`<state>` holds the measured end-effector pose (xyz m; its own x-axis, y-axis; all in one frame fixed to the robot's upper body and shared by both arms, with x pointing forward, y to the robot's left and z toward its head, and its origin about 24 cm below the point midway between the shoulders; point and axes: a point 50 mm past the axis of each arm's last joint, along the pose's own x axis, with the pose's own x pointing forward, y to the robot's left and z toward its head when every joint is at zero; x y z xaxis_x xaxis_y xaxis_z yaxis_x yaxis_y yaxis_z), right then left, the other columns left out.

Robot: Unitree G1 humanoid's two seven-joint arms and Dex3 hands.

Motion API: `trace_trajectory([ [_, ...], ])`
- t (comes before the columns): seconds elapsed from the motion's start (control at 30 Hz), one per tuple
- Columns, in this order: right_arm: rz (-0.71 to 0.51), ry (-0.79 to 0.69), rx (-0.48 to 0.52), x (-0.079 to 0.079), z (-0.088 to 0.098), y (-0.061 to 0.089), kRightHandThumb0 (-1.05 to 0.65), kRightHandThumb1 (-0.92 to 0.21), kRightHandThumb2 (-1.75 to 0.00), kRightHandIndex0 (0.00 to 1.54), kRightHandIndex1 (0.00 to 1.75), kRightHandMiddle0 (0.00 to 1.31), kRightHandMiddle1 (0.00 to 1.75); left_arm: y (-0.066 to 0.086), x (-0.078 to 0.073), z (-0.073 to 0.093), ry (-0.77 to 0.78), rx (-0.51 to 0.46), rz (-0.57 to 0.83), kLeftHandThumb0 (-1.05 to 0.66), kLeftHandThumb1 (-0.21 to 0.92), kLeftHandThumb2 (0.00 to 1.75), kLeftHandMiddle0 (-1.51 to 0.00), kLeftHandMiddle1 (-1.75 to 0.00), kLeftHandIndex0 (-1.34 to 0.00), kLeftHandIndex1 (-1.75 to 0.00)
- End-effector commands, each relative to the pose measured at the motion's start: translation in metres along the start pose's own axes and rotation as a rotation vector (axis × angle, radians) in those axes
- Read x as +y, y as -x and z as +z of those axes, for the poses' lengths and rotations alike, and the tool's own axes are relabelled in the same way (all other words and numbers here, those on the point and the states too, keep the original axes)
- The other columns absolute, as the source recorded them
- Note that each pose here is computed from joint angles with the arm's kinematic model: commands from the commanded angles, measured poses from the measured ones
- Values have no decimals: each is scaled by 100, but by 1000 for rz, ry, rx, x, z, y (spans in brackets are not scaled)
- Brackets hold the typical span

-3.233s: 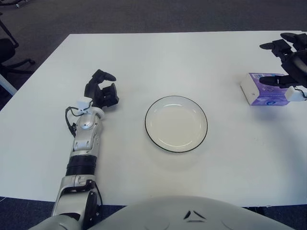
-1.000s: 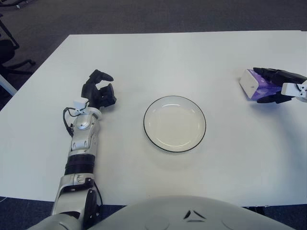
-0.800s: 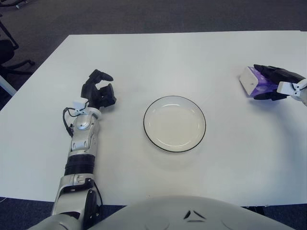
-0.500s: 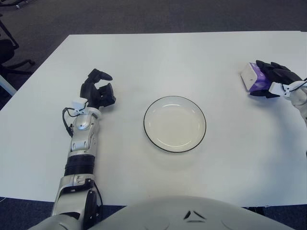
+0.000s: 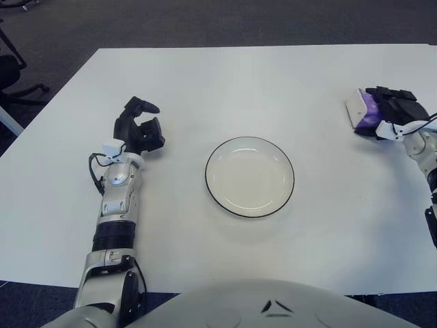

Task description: Put the tissue paper into the plate.

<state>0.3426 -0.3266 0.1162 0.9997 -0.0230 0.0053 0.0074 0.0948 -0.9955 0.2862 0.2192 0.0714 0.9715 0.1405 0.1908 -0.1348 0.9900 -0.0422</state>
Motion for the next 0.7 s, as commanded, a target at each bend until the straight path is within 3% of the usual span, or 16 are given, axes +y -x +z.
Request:
trace_trajectory([
  [0.0, 77, 21, -11, 33, 0, 13, -10, -43, -108, 46, 145, 34, 166, 46, -9, -56, 69, 233, 47, -47, 35, 127, -128, -175, -59, -175],
  [0.1, -4, 9, -16, 32, 2, 13, -3, -32, -121, 61, 146, 47, 172, 46, -10, -57, 73, 235, 53, -47, 36, 127, -128, -175, -58, -175],
  [0.3, -79, -40, -44, 26, 14, 8, 0, -16, -140, 78, 145, 58, 174, 46, -10, -57, 72, 234, 53, -47, 36, 127, -128, -175, -58, -175],
  [0.4, -116, -77, -85, 16, 24, 4, 0, -13, -144, 83, 146, 58, 175, 46, -11, -56, 66, 231, 48, -47, 36, 127, -128, -175, -58, -175],
  [0.67, -115, -157, -133, 6, 34, 7, 0, -15, -144, 82, 152, 53, 175, 46, -12, -55, 52, 222, 43, -47, 36, 126, -128, -175, -58, -175],
])
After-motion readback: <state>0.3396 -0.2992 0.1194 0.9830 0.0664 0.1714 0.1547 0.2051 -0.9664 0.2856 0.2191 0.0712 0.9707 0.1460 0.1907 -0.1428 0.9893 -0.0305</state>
